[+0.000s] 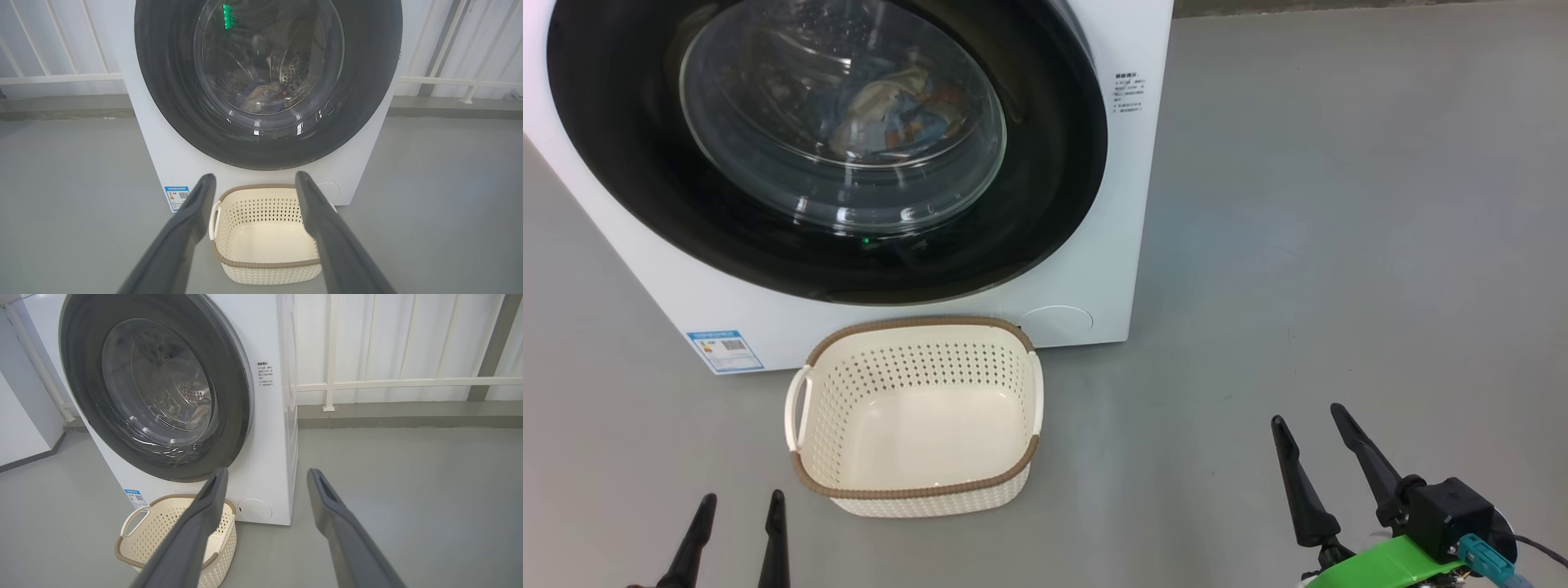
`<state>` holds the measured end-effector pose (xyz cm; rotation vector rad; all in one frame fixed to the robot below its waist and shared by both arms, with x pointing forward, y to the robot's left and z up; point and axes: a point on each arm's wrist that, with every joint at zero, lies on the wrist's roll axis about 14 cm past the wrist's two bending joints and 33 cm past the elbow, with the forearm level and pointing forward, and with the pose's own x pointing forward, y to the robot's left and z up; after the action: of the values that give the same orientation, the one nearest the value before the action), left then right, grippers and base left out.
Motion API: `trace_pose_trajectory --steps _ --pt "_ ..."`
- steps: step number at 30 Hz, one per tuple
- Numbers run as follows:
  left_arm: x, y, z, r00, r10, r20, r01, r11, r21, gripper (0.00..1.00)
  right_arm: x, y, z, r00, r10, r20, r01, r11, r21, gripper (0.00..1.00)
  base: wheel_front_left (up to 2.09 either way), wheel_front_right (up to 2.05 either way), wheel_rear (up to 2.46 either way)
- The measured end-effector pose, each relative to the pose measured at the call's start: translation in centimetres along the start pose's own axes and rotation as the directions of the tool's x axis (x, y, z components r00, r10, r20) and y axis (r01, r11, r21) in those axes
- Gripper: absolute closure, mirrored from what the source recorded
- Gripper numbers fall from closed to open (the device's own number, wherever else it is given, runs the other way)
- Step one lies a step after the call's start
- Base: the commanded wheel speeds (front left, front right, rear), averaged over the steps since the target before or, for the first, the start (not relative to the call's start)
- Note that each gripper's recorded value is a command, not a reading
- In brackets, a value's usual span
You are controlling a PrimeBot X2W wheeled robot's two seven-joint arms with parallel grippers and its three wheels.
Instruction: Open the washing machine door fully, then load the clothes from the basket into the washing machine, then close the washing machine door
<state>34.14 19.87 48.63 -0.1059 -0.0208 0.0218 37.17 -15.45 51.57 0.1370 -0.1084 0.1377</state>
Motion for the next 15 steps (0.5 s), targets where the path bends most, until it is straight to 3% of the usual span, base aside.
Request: trace_pose_trajectory --steps 13,14,15 --pt "-0.03 0.14 0.28 1.0 0.004 0.009 -0.004 1.0 0.004 0.0 0.14 0.08 0.2 1.0 0.002 0.007 -0.003 1.0 0.002 0.0 0.0 0.0 0.0" --pt "-0.08 0.13 0.14 1.0 0.004 0.005 -0.004 1.0 0.003 1.0 0.11 0.08 0.09 1.0 0.002 0.004 -0.002 1.0 0.004 1.0 0.0 0.0 0.0" --pt "-0.24 0.1 -0.31 1.0 0.006 -0.01 -0.006 1.0 -0.001 1.0 -0.01 0.03 -0.33 1.0 0.0 -0.01 0.0 1.0 0.006 1.0 0.0 0.0 0.0"
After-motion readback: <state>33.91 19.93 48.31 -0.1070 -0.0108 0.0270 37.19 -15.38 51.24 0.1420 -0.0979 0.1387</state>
